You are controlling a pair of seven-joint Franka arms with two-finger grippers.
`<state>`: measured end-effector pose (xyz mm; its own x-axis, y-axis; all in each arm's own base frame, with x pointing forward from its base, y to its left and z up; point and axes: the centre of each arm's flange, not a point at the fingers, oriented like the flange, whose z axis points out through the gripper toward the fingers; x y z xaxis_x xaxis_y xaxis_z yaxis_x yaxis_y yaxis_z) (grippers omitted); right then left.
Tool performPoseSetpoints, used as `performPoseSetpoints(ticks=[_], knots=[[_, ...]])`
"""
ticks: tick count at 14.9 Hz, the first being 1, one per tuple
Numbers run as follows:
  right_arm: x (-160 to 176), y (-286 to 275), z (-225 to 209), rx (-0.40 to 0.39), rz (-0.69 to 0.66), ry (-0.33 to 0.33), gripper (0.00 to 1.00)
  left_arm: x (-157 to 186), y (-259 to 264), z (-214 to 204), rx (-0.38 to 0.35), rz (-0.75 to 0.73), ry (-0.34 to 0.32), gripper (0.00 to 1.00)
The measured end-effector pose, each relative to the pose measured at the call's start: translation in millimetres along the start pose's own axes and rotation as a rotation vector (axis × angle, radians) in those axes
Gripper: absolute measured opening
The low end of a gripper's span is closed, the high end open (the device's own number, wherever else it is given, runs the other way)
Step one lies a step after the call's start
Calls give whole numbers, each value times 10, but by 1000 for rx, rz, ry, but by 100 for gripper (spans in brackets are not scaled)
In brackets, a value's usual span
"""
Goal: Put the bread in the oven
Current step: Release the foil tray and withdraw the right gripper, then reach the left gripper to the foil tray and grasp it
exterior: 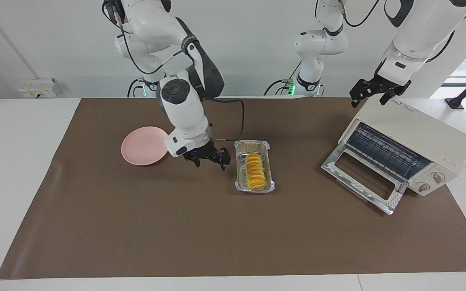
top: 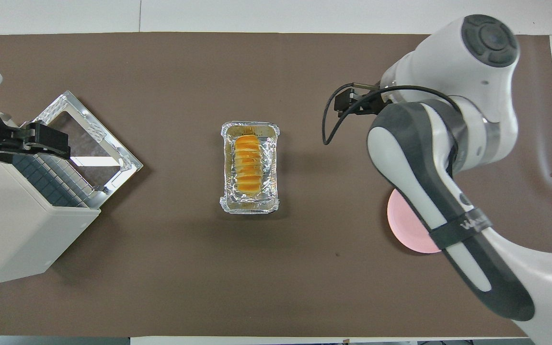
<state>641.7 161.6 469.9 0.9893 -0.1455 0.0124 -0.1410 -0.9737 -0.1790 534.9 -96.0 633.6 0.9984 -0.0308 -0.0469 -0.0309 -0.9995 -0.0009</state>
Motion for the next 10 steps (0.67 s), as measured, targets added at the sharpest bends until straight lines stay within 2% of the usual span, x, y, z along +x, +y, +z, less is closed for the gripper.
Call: performPoseSetpoints(ticks=[2, 5, 8, 10], knots=[[99, 525, -234, -7, -48, -13, 100, -13, 251, -22, -3, 39, 27, 100], [96, 1092, -502, -12, -118, -56, 100, 24, 530, -99, -27, 75, 114, 100], [21, 1535, -782, -23, -208, -83, 100, 98, 1002, -2, -76, 111, 82, 100], [-57, 1746, -968, -58, -257, -96, 100, 297, 1609, 213, -84, 87, 40, 100]])
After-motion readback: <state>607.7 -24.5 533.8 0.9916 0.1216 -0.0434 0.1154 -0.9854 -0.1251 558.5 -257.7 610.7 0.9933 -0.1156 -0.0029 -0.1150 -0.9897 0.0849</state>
